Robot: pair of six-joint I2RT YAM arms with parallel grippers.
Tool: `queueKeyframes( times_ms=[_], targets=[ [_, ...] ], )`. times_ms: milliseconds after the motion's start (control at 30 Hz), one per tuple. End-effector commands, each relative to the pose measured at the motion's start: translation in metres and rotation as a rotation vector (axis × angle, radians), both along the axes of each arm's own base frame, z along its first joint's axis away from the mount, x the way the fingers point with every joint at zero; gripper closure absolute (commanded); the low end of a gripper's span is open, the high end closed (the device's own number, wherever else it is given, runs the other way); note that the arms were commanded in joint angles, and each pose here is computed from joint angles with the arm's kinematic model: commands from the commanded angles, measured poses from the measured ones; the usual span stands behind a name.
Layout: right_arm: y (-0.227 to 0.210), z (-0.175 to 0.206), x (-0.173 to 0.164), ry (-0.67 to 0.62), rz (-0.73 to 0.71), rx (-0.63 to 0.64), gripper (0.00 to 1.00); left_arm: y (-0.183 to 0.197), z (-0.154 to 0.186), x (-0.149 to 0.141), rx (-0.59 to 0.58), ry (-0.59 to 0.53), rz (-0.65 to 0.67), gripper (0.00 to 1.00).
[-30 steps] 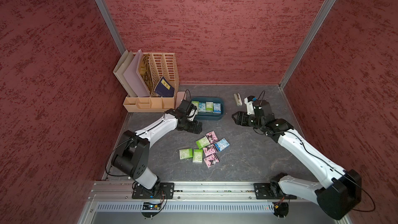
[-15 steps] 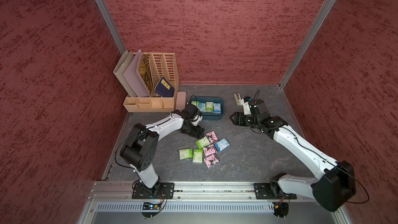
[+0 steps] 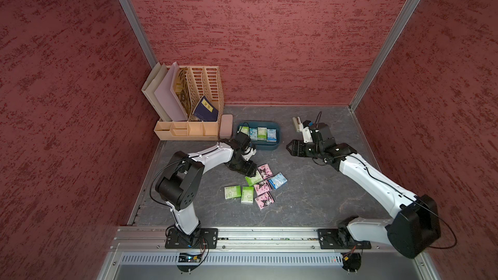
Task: Put the pocket tissues into the storage box
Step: Pick up the pocket tissues from the center of the board.
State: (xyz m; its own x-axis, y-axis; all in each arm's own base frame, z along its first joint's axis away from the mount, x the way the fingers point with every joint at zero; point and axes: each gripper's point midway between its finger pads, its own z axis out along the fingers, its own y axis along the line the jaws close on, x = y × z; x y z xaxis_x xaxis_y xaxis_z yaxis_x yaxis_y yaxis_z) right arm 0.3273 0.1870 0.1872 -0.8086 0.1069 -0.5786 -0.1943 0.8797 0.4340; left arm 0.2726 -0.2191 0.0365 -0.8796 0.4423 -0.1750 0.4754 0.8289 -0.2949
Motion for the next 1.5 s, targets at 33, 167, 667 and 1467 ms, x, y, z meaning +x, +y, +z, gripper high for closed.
queueKeyframes(
  times_ms=[33,167,667,1467],
  targets=[
    [0.002,0.015,0.007,-0.039,0.012,0.021,0.28,-0.008,0.002,-0.001,-0.023,0.014,-0.015,0.49],
    [0.002,0.012,0.007,-0.022,0.010,0.022,0.28,-0.008,0.000,-0.003,-0.019,0.022,-0.021,0.59],
    [-0.003,0.028,0.013,-0.069,-0.015,0.037,0.29,-0.001,0.046,0.025,-0.160,-0.128,0.097,1.00],
    [0.119,0.055,0.037,-0.157,0.214,0.369,0.37,0.010,0.180,0.098,-0.588,-0.612,0.347,1.00]
  ],
)
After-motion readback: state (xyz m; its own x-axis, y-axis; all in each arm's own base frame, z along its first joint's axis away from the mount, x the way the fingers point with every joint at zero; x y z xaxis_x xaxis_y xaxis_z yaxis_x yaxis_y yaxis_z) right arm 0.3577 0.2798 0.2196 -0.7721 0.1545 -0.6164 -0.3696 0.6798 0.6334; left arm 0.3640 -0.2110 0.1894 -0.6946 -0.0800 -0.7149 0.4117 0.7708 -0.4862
